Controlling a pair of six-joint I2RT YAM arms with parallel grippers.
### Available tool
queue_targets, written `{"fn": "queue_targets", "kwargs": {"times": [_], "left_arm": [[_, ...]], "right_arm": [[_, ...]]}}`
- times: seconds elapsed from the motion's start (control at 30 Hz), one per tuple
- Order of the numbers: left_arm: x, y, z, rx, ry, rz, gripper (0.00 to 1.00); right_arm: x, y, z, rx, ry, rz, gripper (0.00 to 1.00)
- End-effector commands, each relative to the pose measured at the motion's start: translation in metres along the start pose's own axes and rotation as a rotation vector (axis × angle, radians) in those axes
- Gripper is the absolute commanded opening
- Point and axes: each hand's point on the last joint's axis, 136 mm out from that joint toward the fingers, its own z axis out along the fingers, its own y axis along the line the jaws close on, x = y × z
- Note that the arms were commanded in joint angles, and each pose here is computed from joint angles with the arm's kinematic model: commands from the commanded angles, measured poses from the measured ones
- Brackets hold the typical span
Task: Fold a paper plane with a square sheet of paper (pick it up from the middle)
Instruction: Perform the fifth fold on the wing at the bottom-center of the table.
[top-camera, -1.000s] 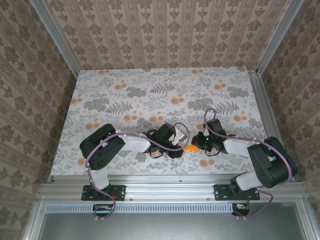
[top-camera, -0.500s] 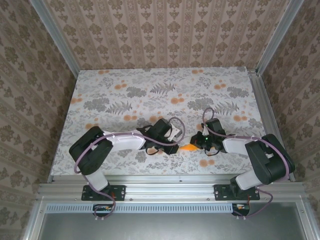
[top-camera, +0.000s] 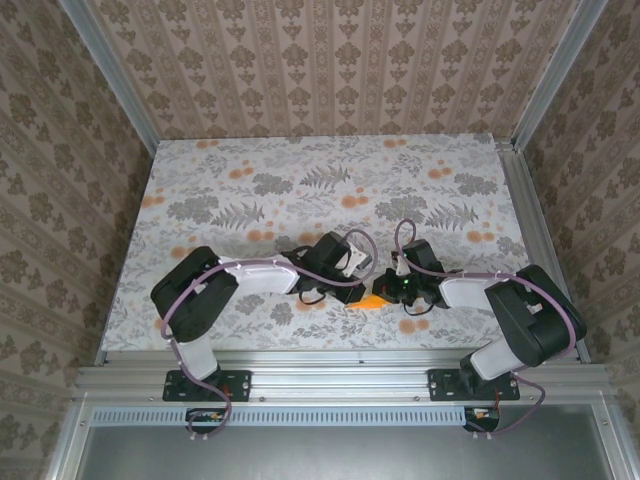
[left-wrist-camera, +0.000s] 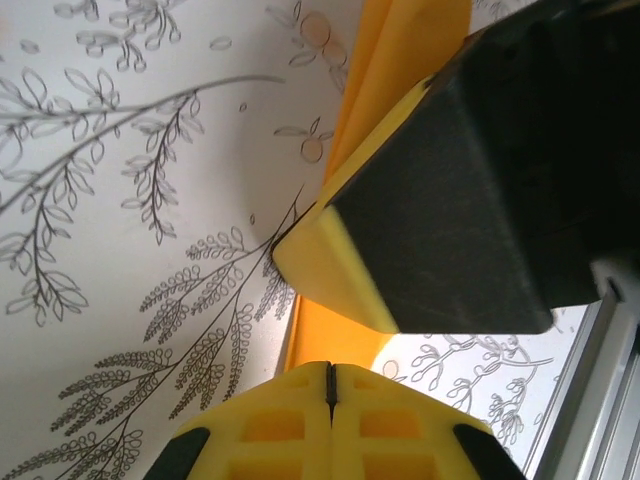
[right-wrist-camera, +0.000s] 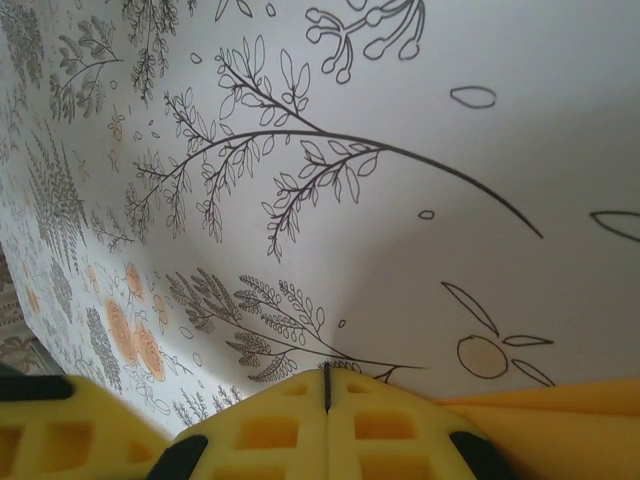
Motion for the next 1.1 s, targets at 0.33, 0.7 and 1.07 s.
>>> {"fn": "queue_targets", "kwargs": {"times": [0.33,0.7,1.07], "left_arm": [[0.030,-0.001,0.018,0.042,0.054,-0.014,0.00],[0.081,0.037,0.038,-0.191,0.234,0.083,0.00],[0.126,0.064,0.038,-0.289,0.377,0.099,0.00]], "right_arm": [[0.010,-0.004,0.004,0.027,0.048,0.039,0.04],[0.001,-0.004,-0.004,0.054,0.008,0.022,0.06],[-0.015,-0.028,-0.011,0.118,-0.048,0.048,0.07]]}}
